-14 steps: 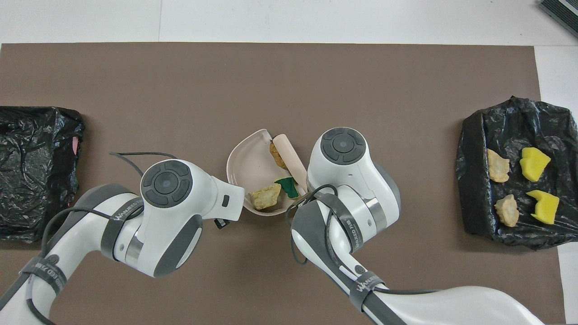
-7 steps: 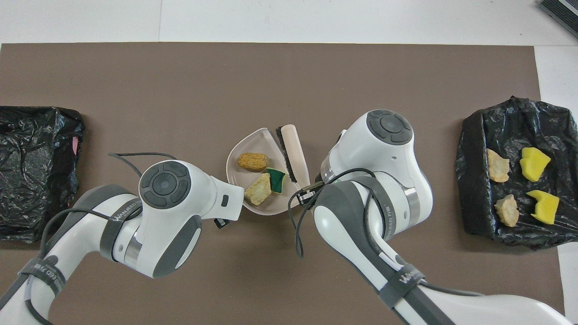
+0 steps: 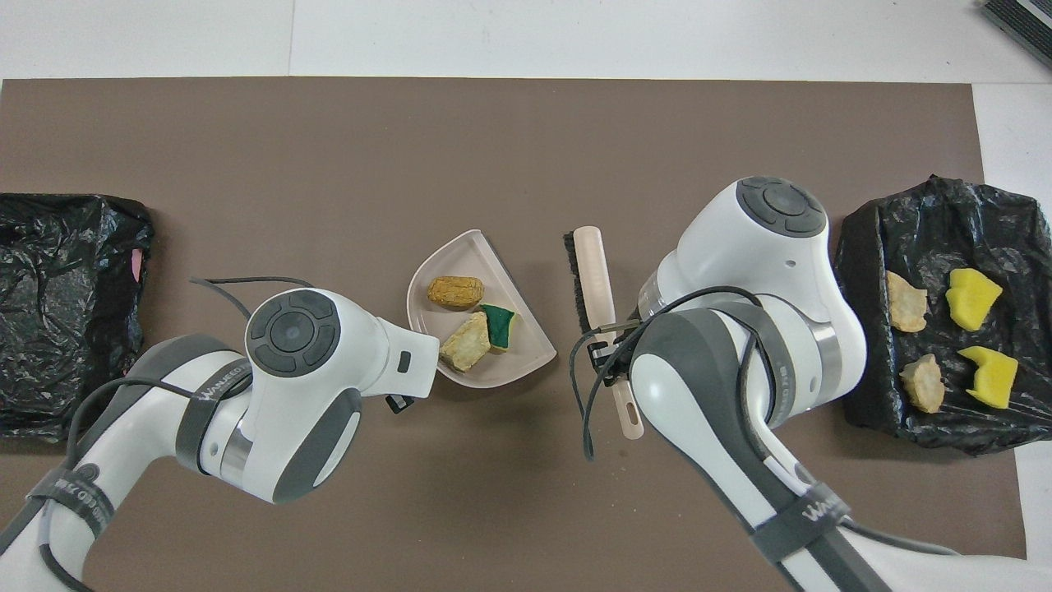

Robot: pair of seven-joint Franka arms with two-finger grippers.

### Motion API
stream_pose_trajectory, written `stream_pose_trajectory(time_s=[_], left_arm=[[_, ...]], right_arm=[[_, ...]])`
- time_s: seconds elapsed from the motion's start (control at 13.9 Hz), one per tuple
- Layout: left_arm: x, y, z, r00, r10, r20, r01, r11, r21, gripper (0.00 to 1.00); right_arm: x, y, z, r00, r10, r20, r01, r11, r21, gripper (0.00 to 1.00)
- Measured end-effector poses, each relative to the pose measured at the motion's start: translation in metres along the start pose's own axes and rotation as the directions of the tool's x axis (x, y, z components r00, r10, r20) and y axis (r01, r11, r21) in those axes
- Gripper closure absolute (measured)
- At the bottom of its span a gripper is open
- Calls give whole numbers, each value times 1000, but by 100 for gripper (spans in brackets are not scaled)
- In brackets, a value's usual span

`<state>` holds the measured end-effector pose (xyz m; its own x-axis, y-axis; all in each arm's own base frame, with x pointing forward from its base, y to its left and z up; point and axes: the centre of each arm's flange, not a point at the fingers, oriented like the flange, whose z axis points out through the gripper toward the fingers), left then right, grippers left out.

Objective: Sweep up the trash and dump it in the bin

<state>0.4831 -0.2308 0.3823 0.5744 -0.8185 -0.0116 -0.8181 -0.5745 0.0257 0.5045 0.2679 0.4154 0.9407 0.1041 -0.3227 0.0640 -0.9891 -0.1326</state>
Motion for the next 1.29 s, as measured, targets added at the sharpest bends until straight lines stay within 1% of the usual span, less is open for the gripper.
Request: stream_pose_trajectory(time_s=[0.22,0.43,0.72,0.86,1.08,1.29], left_arm=[[-4,-5,-4,1000,-11,1,11,1000,0,69],[-4,-3,-5,1000,-10,1,10,1000,0,69],[-4,-3,-5,1000,-10,2,10,1000,-1,69],[-4,-3,-5,1000,-10,2,10,1000,-1,69],[-4,-3,-5,1000,-10,3,10,1000,-1,69],[-8,-10,-5,999,-34,0,34,999,-4,69]], right_arm=[[-24,-29,14,1000,15,4,-15,999,-30,74],[-61,-69,30,1000,9,12,-8,997,-72,74],[-104,-116,66,999,36,35,-31,990,-135,74],[-121,-133,86,998,55,35,-49,986,-158,74],[-141,-149,125,998,67,7,-65,985,-162,74],[-150,-150,148,997,74,8,-72,986,-152,74]])
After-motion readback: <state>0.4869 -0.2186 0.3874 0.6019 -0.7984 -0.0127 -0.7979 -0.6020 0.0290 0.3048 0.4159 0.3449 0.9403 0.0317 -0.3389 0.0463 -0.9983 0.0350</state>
